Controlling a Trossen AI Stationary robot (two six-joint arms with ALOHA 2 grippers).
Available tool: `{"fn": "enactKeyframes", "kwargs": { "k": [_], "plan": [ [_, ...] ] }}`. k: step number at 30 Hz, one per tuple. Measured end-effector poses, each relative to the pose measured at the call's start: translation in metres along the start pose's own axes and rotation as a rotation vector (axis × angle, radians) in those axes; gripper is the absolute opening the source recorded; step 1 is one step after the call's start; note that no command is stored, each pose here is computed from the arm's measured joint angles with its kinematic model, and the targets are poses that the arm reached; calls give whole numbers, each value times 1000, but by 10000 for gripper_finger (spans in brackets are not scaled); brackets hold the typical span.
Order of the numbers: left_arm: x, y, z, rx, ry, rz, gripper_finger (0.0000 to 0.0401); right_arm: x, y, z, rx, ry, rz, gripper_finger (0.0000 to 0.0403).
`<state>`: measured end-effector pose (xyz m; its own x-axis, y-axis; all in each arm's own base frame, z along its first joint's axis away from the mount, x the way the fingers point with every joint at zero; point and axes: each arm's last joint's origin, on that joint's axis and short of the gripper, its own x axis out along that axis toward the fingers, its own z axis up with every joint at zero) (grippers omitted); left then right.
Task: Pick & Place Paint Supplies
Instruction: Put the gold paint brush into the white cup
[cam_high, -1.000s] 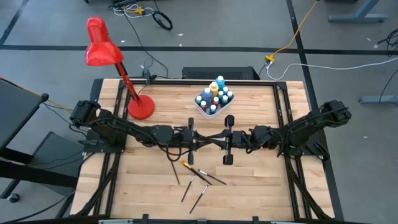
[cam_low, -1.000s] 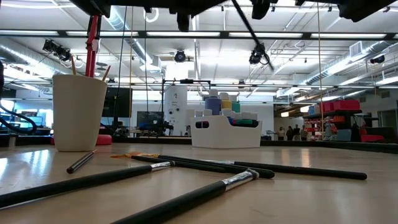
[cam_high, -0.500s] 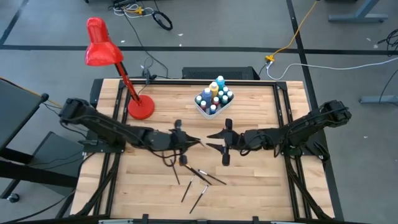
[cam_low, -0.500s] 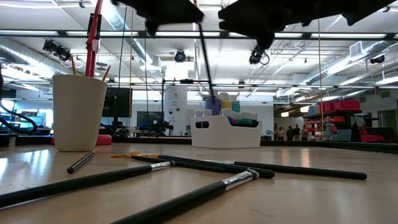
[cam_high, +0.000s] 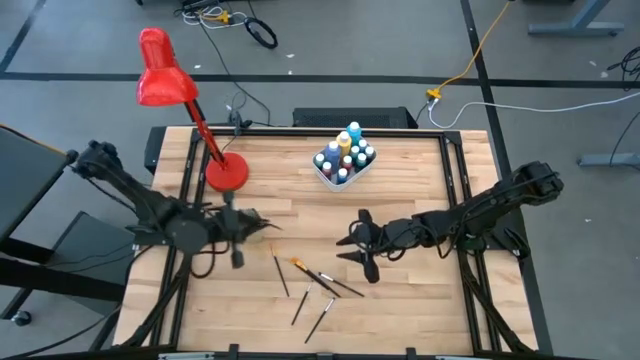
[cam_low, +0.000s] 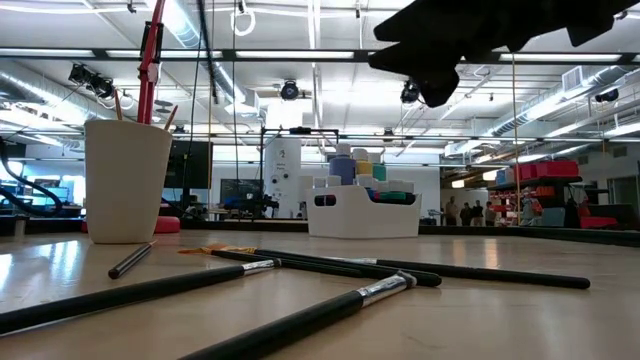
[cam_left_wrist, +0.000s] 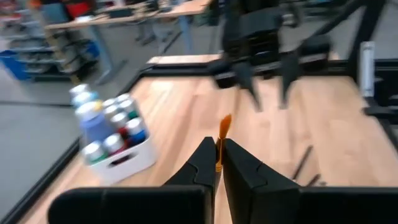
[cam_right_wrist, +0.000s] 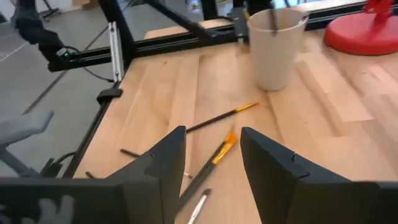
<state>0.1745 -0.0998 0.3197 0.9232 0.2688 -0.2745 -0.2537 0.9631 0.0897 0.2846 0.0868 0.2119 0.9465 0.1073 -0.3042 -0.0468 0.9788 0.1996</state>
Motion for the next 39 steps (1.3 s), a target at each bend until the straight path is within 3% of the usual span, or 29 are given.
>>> {"fn": "enactKeyframes", "kwargs": {
  "k": [8,16,20,25,34,39],
  "plan": [
    [-23,9,-9,-2,45,3,18,10,3,-15,-10,57,1,158],
    [-42,29,-3,-44,10,-44,21,12,3,-18,-12,67,-2,158],
    [-52,45,-10,-73,65,-72,18,12,3,-17,-10,56,1,158],
    [-59,60,-26,-110,163,-5,23,12,4,-16,-14,42,5,158],
    [-42,49,-65,-152,259,72,29,13,4,-16,-4,35,7,158],
    [-36,41,-70,-157,280,95,53,19,5,-25,-12,81,46,158]
  ]
}}
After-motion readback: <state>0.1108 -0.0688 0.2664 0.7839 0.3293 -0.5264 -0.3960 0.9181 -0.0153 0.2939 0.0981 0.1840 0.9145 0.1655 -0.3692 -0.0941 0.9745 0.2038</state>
